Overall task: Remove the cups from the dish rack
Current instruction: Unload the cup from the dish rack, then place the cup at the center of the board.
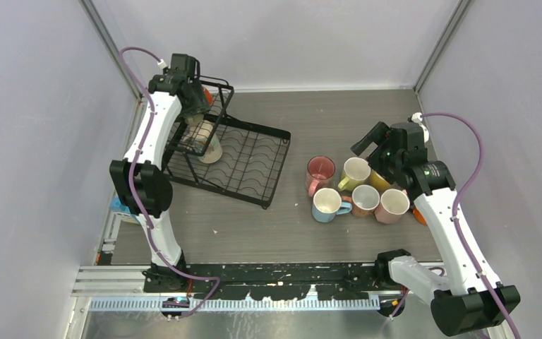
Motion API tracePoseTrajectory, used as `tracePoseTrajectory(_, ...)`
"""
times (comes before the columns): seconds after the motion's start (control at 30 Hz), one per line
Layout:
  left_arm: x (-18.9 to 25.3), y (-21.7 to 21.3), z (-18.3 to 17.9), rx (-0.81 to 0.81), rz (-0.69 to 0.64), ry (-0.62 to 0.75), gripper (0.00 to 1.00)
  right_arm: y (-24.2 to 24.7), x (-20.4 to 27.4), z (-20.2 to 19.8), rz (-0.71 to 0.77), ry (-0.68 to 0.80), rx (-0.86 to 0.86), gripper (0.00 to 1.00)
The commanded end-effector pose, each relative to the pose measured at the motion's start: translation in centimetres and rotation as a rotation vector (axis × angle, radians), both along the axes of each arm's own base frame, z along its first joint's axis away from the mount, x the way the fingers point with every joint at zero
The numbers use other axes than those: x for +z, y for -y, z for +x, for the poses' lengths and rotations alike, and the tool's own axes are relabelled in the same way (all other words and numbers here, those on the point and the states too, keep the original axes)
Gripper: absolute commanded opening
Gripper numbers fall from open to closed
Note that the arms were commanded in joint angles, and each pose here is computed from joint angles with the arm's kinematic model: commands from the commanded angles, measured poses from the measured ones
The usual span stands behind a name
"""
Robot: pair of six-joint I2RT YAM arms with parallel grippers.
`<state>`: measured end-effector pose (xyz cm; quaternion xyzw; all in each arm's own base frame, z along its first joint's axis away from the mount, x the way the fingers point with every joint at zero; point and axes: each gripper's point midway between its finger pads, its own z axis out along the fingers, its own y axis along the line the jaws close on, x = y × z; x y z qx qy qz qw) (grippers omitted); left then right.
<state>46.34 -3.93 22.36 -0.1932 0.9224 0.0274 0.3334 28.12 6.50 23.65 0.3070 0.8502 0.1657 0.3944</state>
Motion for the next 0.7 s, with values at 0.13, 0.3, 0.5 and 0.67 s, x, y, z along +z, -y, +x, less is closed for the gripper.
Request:
tracePoseTrajectory(0.13,5.1,-0.2,0.2,-0.017,-0.002,0.127,0.37,-0.2,1.8,0.4,0.003,0.067,0.0,1.0)
tracePoseTrajectory(0.3,6.9,-0.1,0.3,-0.035,-0.005,0.16,0.17,-0.3,2.0,0.4,0.0,0.069,0.006,1.0)
tracePoseTrajectory(0.5,8.5,0.2,0.2,-0.047,-0.017,0.194,0.04,-0.7,2.2,0.5,0.008,0.076,0.021,1.0)
tracePoseTrajectory(0.67,10.5,1.2,-0.2,-0.073,-0.075,0.242,0.0,-1.6,3.3,0.7,0.035,0.116,0.063,1.0)
